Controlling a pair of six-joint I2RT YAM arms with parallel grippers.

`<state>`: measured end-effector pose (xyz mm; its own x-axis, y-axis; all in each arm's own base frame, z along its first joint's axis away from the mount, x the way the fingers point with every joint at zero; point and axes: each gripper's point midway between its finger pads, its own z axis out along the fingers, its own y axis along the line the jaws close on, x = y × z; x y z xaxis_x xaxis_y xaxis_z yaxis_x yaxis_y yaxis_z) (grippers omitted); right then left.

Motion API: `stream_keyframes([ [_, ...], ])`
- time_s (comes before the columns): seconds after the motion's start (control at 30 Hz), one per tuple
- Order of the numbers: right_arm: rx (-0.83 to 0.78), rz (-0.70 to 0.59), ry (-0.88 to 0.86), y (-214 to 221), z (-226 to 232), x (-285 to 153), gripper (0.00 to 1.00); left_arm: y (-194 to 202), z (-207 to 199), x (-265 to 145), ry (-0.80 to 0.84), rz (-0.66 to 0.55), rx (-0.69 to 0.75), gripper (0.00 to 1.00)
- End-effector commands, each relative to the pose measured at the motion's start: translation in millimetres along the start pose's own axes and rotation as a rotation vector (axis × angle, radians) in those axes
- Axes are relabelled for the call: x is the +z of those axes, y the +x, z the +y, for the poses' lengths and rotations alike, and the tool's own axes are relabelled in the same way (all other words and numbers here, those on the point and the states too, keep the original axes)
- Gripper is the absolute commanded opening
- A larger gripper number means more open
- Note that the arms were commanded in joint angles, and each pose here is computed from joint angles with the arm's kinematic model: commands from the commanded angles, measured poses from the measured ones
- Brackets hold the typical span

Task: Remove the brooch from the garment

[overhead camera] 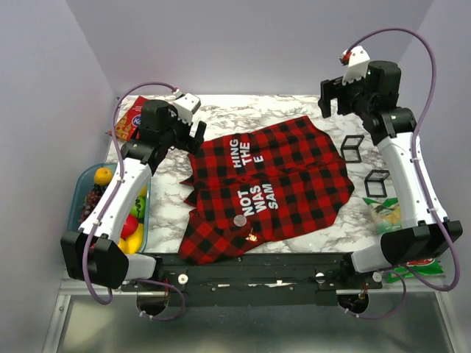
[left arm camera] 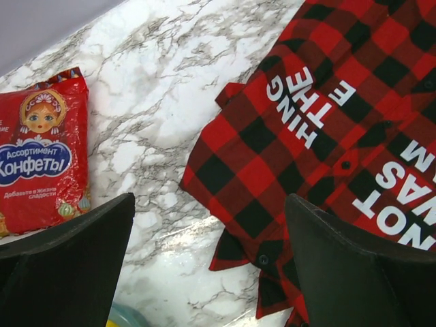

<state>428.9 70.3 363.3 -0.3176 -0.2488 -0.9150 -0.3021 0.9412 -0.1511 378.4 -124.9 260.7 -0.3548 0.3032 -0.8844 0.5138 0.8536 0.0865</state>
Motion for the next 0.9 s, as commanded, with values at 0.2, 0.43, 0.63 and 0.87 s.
stream_keyframes([
  [0.2, -0.098, -0.075, -0.161, 8, 24, 37, 0.93, 0, -3, 31, 0.078, 0.039, -0.064, 0.98],
  [0.43, -0.374, 0.087, -0.273, 97, 31, 102, 0.66, 24, 25, 54, 0.067, 0.088, -0.103, 0.83],
  [0.63, -0.395, 0.277, -0.356, 163, 37, 145, 0.66, 52, 54, 59, 0.029, 0.125, -0.211, 0.76],
  [0.87, -0.472, 0.414, -0.349, 209, 23, 190, 0.6, 88, 48, 67, 0.078, 0.205, -0.155, 0.73],
])
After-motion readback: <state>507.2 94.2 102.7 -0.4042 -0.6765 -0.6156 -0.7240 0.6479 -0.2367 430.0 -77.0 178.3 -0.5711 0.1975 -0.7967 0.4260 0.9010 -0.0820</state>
